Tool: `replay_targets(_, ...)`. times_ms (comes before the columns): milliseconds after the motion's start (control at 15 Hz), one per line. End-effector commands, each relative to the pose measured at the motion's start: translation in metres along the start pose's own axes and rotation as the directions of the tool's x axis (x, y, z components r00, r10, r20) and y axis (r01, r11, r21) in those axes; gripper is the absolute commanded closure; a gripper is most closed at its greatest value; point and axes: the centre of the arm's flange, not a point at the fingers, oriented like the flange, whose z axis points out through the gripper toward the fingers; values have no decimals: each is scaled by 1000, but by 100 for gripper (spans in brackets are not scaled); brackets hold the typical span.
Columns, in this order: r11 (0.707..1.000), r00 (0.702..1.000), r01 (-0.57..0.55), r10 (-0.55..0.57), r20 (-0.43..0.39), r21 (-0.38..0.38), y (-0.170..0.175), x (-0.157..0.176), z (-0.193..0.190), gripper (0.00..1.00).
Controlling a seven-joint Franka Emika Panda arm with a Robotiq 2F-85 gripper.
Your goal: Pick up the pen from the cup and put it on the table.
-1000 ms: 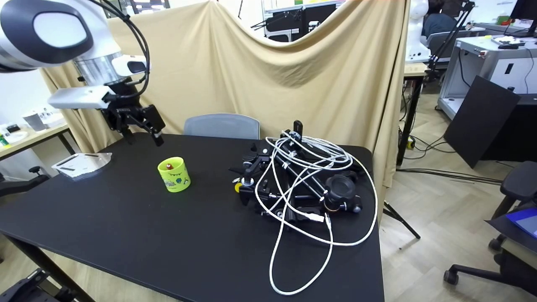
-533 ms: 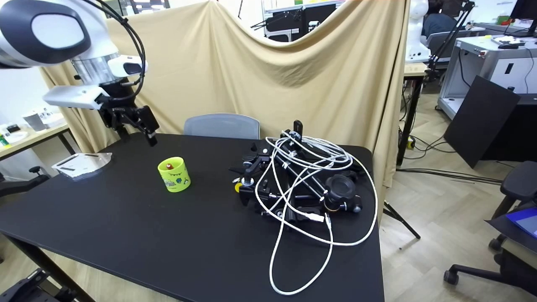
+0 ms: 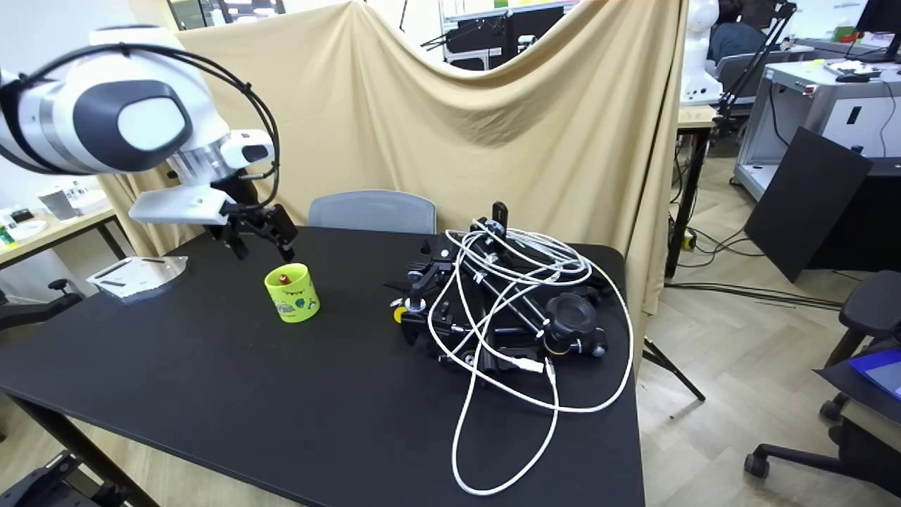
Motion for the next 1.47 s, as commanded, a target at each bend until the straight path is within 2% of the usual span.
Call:
replay_targets(0, 998, 998, 65, -64, -20, 25, -12, 18, 39, 0)
replay_targets(400, 983, 984, 178, -176, -32, 49, -35, 36, 65, 0)
replay_targets(800, 975, 977, 211, -211, -15, 75, -39, 40, 77, 0)
replay_targets(867, 974, 977, 213, -212, -13, 76, -38, 40, 77, 25)
replay_targets(933, 973, 976, 218, -218, -11, 76, -37, 40, 78, 25)
replay_targets(1000, 973, 976, 218, -218, -11, 74, -36, 41, 78, 32)
replay_targets(1400, 973, 975, 220, -220, -8, 70, -28, 42, 81, 75)
